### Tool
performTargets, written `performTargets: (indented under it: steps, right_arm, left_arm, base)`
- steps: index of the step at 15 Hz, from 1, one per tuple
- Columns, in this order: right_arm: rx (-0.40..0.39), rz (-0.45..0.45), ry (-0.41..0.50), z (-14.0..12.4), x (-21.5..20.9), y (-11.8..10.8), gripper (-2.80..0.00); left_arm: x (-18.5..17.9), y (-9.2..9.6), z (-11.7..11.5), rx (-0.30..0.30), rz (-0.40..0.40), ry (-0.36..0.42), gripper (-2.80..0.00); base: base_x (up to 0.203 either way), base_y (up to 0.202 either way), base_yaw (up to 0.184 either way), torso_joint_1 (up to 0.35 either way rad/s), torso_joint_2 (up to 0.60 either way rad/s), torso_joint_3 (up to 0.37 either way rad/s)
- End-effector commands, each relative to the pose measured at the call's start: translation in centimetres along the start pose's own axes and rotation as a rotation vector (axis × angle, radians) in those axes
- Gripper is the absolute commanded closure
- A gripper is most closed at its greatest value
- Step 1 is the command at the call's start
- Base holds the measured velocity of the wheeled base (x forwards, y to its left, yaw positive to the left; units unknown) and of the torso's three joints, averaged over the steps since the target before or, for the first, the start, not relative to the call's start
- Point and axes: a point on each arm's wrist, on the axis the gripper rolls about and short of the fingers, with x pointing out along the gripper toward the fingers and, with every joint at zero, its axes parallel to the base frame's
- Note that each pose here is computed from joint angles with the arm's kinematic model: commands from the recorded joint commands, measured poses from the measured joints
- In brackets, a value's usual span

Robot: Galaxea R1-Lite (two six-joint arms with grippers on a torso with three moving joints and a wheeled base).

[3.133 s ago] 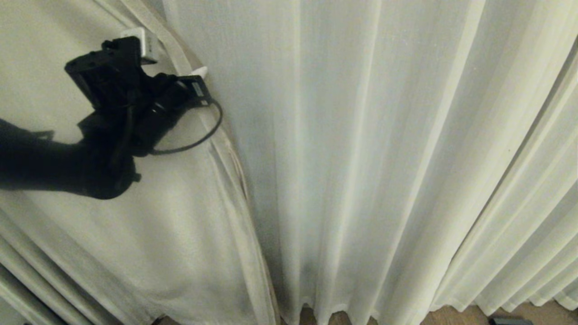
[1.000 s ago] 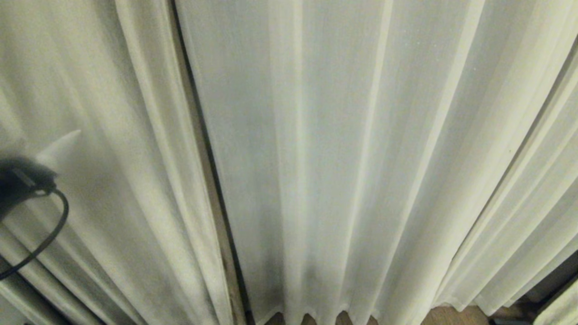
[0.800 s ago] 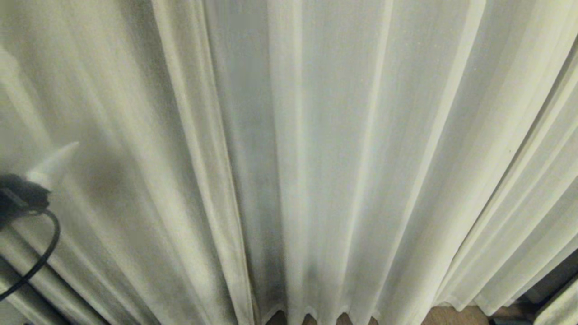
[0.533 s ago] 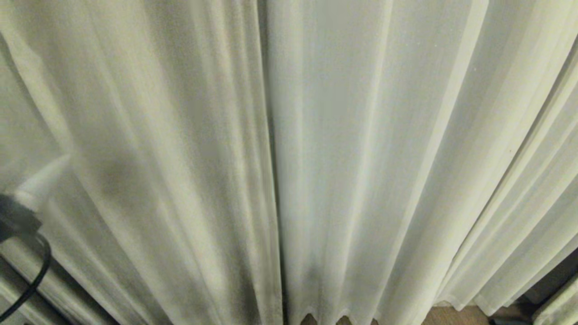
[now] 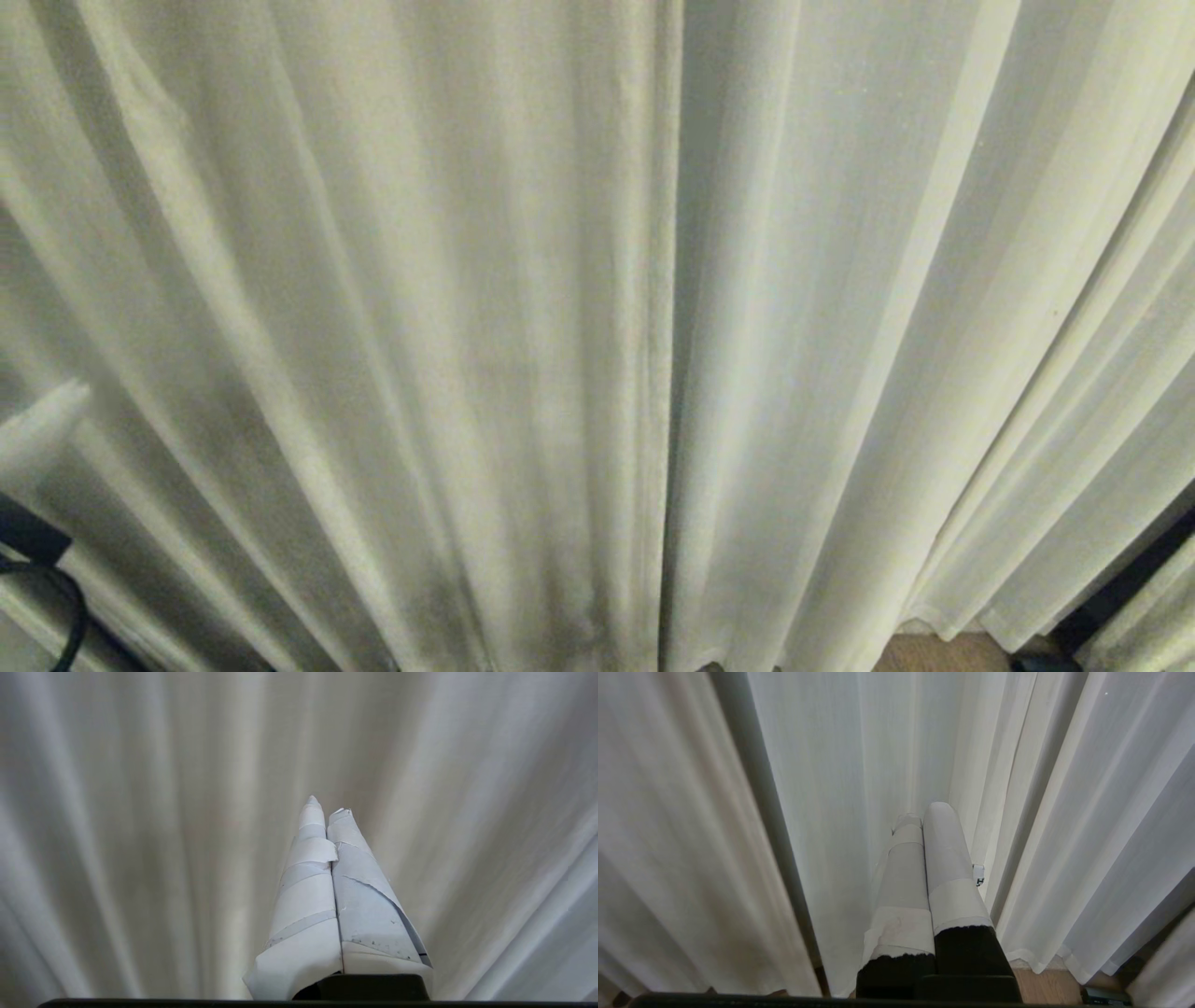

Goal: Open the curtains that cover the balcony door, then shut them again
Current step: Close the outer curtains on both sides

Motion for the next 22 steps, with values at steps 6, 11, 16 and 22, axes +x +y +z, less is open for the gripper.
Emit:
performTargets:
  steps: [6,11,16,22]
  right_arm:
    - [0.0,0.0,-0.001,0.0,0.0,0.0,0.0]
    - [0.0,0.0,-0.001,0.0,0.0,0.0,0.0]
    - [0.0,0.0,-0.001,0.0,0.0,0.0,0.0]
    - [0.0,0.0,-0.001,0.0,0.0,0.0,0.0]
  left_arm:
    - [-5.1,-0.3,-2.3,-0.024,0.005,0.042,0.0]
    - [-9.5,-0.4,-5.3,0.002,0.004,0.146,0.0]
    - [-10.1,-0.1,-7.6,0.079,0.041,0.274,0.0]
    - [-10.4,0.2,-8.3,0.251,0.085,0.353,0.0]
  base:
    - [0.0,0.0,0.0,0.0,0.0,0.0]
    - [0.0,0.0,0.0,0.0,0.0,0.0]
    - [0.0,0.0,0.0,0.0,0.0,0.0]
    - [0.0,0.0,0.0,0.0,0.0,0.0]
